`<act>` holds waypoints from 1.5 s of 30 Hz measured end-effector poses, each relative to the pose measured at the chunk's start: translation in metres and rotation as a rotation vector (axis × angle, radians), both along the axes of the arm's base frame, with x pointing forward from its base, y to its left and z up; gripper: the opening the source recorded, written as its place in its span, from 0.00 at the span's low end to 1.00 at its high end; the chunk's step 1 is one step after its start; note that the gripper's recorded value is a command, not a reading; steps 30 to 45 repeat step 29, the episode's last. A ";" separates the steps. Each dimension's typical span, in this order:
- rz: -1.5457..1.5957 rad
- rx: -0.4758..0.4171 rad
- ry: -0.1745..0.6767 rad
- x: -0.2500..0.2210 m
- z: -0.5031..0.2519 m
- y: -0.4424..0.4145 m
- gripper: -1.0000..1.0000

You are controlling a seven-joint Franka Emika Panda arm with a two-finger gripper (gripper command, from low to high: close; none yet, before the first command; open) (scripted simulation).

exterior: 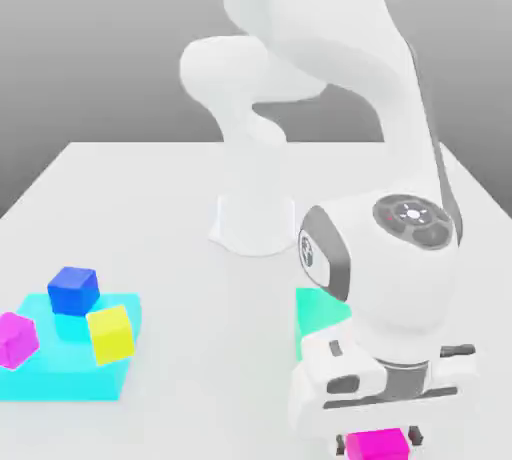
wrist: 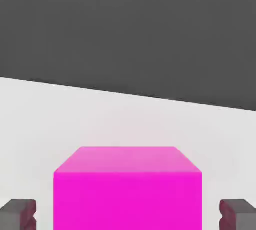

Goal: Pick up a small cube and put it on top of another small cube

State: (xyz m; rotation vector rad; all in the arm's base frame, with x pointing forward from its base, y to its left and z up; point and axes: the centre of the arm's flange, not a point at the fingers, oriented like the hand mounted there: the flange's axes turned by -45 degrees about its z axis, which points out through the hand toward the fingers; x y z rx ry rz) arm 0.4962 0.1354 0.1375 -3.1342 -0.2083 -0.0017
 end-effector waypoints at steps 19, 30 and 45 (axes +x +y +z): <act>-0.726 -0.033 0.002 -0.019 0.117 -0.269 0.00; -1.280 0.001 0.000 -0.112 0.104 -0.445 1.00; -1.280 0.001 0.000 -0.112 0.104 -0.445 1.00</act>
